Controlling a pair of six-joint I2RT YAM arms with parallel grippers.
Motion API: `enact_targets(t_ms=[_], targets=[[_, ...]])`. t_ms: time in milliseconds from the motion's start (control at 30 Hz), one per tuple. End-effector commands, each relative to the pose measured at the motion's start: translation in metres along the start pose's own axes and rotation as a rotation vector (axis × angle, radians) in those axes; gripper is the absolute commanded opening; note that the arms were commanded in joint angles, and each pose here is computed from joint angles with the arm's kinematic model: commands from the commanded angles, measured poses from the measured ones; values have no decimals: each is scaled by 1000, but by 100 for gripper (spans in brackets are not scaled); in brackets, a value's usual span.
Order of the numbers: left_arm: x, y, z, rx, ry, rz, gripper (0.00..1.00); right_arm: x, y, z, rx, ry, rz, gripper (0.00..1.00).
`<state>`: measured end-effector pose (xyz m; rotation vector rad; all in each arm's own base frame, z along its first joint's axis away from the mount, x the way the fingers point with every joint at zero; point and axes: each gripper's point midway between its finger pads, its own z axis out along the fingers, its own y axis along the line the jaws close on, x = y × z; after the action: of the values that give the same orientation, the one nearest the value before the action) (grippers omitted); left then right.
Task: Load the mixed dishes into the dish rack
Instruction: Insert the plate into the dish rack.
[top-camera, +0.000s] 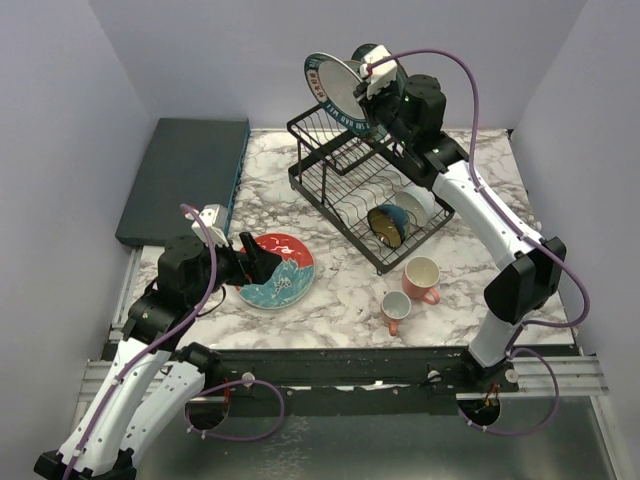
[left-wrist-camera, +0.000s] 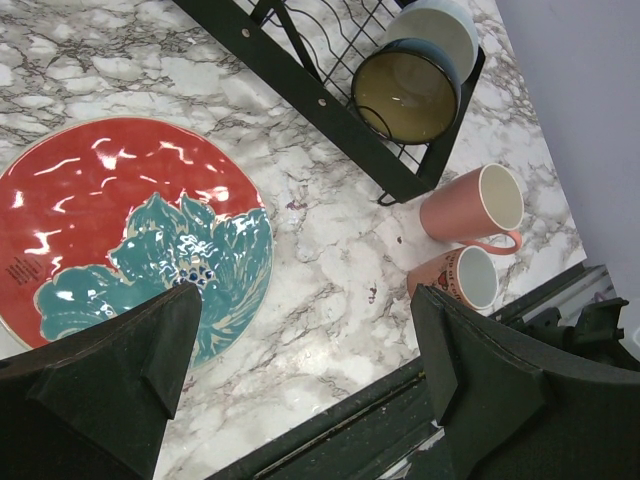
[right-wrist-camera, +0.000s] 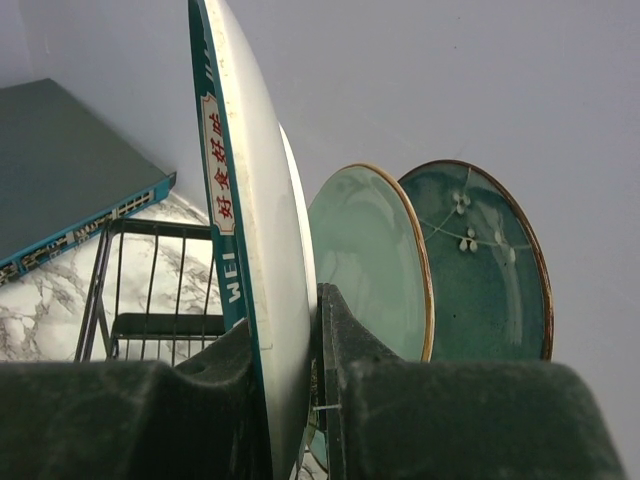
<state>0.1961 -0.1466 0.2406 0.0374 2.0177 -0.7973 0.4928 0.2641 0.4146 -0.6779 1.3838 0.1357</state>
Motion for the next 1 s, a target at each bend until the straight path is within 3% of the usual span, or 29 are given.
enact_targets(t_ms=[0, 967], targets=[[-4, 1, 0, -4, -23, 18, 94, -33, -16, 7, 44, -115, 12, 0], [-4, 4, 3, -20, -19, 16, 94, 1, -12, 35, 13, -81, 46, 0]])
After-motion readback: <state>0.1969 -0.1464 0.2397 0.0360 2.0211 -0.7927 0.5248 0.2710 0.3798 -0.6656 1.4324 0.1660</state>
